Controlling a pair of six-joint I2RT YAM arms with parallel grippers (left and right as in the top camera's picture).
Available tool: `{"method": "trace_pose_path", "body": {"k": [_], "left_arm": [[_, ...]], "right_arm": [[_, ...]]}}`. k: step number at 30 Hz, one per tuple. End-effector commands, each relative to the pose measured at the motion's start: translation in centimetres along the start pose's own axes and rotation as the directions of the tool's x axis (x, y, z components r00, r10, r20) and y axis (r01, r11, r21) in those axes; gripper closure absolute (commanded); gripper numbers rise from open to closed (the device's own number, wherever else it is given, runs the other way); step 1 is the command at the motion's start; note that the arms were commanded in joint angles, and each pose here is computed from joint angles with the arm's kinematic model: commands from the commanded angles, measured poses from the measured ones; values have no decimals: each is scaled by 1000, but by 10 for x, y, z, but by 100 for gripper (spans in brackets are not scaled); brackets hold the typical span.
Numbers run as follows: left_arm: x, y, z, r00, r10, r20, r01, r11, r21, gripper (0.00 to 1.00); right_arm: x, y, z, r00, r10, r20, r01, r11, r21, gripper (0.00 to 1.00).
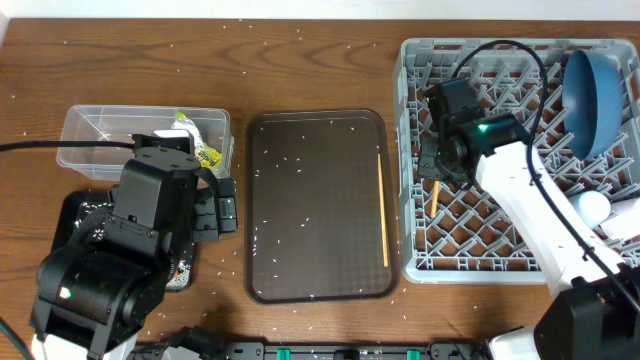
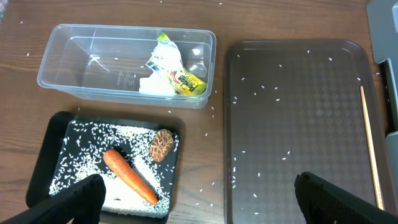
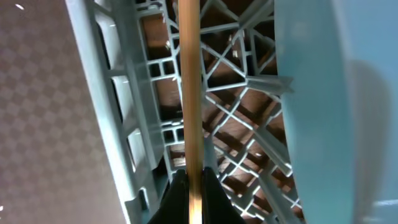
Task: Sort waste into correct bins and load items into the dishwasher rack
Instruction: 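Carry the chopsticks right and insert them upright into the rack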
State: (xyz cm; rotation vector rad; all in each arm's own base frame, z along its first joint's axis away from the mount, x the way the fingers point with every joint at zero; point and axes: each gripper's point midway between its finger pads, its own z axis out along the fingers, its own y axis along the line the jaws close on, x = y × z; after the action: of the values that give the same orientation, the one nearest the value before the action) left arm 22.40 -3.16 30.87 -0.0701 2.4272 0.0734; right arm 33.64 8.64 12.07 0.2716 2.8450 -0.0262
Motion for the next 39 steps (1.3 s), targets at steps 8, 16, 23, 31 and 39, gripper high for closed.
{"method": "trace_pose_path", "body": {"k": [8, 16, 23, 31, 39], "left_arm": [[-4, 3, -3, 1000, -12, 15, 12, 1000, -11, 2], [-4, 3, -3, 1000, -12, 15, 12, 1000, -11, 2], [-4, 3, -3, 1000, -12, 15, 12, 1000, -11, 2], [-4, 3, -3, 1000, -12, 15, 12, 1000, -11, 2], [-4, 3, -3, 1000, -12, 15, 12, 1000, -11, 2]], "right_arm": [[11, 25, 10, 984, -178, -23, 177, 983, -40, 65], [47, 88, -11, 923, -383, 30, 383, 913, -140, 60], [68, 91, 29, 967, -247, -63, 245, 969, -42, 68], [86, 98, 83, 920, -355, -168, 355, 934, -30, 71], [83, 81, 104, 929, -309, -205, 323, 946, 36, 70]]}}
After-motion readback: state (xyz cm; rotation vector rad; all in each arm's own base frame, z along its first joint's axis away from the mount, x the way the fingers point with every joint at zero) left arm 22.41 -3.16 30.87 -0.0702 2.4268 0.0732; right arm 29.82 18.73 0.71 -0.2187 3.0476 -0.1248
